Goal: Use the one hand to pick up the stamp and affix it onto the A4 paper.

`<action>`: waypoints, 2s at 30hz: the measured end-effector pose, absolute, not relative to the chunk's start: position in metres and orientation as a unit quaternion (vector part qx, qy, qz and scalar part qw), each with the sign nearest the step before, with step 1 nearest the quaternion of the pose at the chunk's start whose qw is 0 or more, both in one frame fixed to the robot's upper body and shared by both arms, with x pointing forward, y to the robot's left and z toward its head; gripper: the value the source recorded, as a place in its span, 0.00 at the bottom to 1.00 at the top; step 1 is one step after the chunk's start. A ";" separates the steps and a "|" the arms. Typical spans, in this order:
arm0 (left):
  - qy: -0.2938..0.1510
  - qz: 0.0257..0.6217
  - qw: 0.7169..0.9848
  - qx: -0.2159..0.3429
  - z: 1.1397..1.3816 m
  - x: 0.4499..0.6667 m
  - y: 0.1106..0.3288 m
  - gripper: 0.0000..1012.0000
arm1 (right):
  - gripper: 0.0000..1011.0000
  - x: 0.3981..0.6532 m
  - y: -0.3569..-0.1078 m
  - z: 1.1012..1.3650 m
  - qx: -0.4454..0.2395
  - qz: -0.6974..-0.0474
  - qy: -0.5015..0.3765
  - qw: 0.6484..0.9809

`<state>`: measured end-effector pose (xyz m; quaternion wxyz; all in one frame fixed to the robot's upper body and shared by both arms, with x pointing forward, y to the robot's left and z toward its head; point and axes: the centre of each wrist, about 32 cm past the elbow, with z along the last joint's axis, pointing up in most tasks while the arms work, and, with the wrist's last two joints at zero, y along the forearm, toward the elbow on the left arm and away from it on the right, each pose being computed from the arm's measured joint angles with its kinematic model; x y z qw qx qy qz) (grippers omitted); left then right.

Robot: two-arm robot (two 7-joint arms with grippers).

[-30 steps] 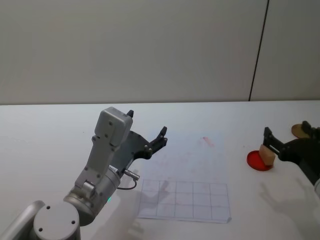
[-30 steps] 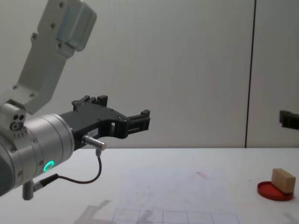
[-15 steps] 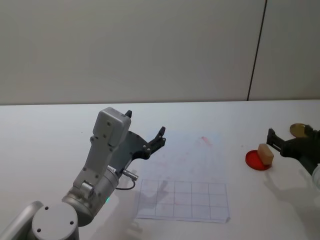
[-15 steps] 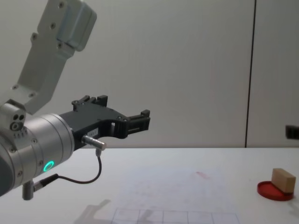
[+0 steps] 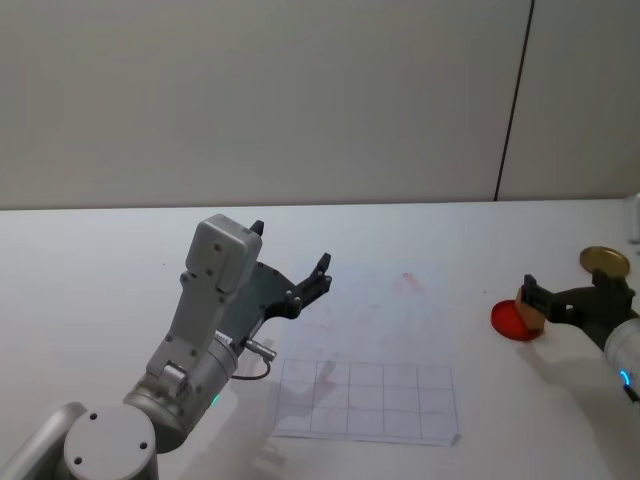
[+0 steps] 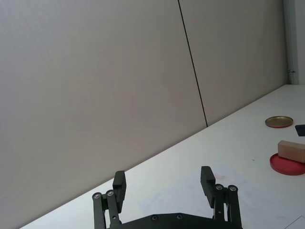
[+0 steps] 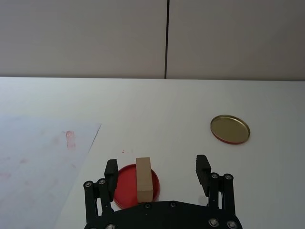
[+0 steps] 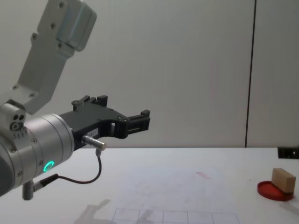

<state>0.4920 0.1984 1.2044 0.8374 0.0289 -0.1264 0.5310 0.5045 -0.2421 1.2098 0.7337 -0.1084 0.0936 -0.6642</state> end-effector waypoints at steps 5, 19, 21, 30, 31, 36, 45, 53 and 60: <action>-0.126 0.531 0.837 0.029 1.204 0.492 0.198 0.98 | 0.99 0.511 -0.241 1.205 -0.117 -0.663 0.101 0.733; -0.126 0.531 0.837 0.029 1.204 0.492 0.198 0.98 | 0.70 0.526 -0.236 1.193 -0.133 -0.654 0.115 0.736; -0.126 0.531 0.837 0.029 1.204 0.492 0.198 0.98 | 0.67 0.527 -0.235 1.191 -0.134 -0.653 0.116 0.736; -0.126 0.531 0.837 0.029 1.204 0.492 0.198 0.98 | 0.39 0.534 -0.234 1.184 -0.141 -0.651 0.123 0.735; -0.126 0.531 0.837 0.029 1.204 0.492 0.198 0.98 | 0.33 0.534 -0.234 1.184 -0.141 -0.651 0.123 0.735; -0.126 0.531 0.837 0.029 1.204 0.492 0.198 0.98 | 0.22 0.536 -0.234 1.182 -0.143 -0.651 0.125 0.735; -0.126 0.531 0.837 0.029 1.204 0.492 0.198 0.98 | 0.22 0.538 -0.233 1.181 -0.143 -0.652 0.126 0.734; -0.126 0.531 0.837 0.029 1.204 0.492 0.198 0.98 | 0.22 0.539 -0.233 1.180 -0.141 -0.652 0.126 0.734; -0.126 0.531 0.837 0.029 1.204 0.492 0.198 0.98 | 0.22 0.538 -0.233 1.184 -0.134 -0.654 0.116 0.735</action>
